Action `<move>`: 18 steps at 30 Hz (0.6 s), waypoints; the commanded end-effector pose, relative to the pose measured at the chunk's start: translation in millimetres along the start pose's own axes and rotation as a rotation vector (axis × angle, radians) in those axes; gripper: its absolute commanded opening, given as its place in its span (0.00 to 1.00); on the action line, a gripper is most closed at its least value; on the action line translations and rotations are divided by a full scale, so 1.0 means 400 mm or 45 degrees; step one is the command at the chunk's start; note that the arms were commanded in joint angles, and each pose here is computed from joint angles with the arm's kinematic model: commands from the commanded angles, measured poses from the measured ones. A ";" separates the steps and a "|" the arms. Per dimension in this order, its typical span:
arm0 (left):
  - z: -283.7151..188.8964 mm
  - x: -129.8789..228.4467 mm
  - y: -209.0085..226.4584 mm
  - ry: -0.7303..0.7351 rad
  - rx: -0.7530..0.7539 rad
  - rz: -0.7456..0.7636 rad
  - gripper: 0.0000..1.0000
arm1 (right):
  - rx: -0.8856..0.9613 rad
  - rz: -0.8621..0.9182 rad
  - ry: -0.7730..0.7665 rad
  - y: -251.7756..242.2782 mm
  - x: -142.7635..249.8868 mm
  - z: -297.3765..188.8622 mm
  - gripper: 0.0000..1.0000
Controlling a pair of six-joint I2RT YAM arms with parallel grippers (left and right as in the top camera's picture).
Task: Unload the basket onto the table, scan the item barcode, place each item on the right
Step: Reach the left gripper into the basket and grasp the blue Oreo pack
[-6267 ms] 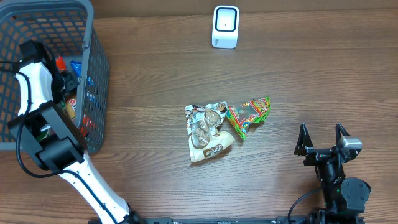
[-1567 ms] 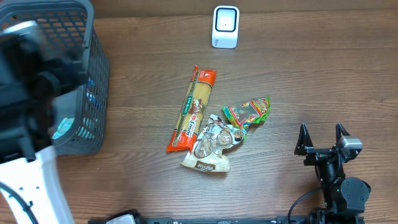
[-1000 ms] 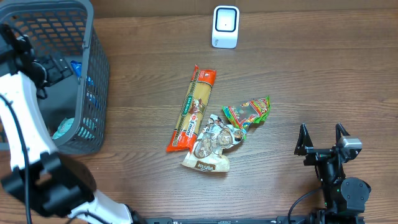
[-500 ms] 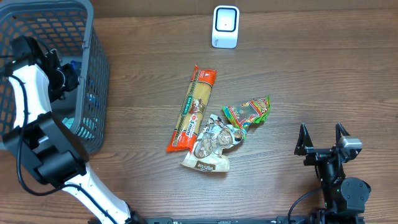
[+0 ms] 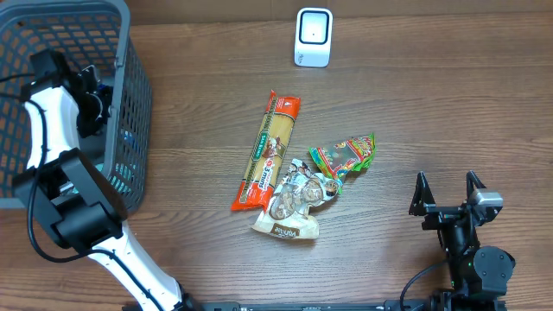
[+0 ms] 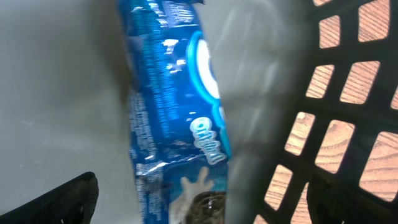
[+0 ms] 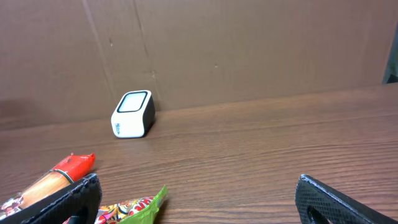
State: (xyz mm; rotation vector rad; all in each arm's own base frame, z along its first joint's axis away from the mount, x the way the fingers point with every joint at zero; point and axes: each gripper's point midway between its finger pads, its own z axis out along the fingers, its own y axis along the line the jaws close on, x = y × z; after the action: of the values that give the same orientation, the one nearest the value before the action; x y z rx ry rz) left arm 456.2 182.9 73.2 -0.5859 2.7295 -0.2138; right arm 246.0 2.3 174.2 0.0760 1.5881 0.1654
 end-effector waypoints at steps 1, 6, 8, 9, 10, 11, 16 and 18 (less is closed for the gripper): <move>0.030 0.012 -0.008 0.033 -0.057 -0.011 0.97 | 0.014 -0.004 -0.006 -0.006 0.004 0.000 1.00; 0.031 0.016 -0.007 0.041 -0.075 -0.017 0.94 | 0.014 -0.004 -0.006 -0.006 0.004 0.000 1.00; 0.030 0.017 -0.001 0.041 -0.094 -0.040 0.93 | 0.014 -0.004 -0.006 -0.006 0.004 0.000 1.00; 0.031 0.017 -0.001 0.041 -0.093 -0.040 0.93 | 0.014 -0.004 -0.006 -0.006 0.004 0.000 1.00; 0.030 0.017 -0.001 0.041 -0.093 -0.040 0.93 | 0.014 -0.005 -0.006 -0.006 0.004 0.000 1.00; 0.031 0.017 -0.001 0.042 -0.093 -0.040 0.93 | 0.014 -0.004 -0.006 -0.006 0.004 0.000 1.00; 0.068 0.037 0.007 0.092 -0.094 -0.051 0.92 | 0.014 -0.004 -0.006 -0.006 0.004 0.000 1.00; 0.091 0.054 0.013 0.129 -0.096 -0.061 0.91 | 0.014 -0.004 -0.006 -0.006 0.004 0.000 1.00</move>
State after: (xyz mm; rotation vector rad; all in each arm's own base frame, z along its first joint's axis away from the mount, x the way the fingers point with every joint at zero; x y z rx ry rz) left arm 453.5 183.5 60.0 -0.6514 2.7667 -0.1364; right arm 246.0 2.3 174.2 0.0760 1.5881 0.1654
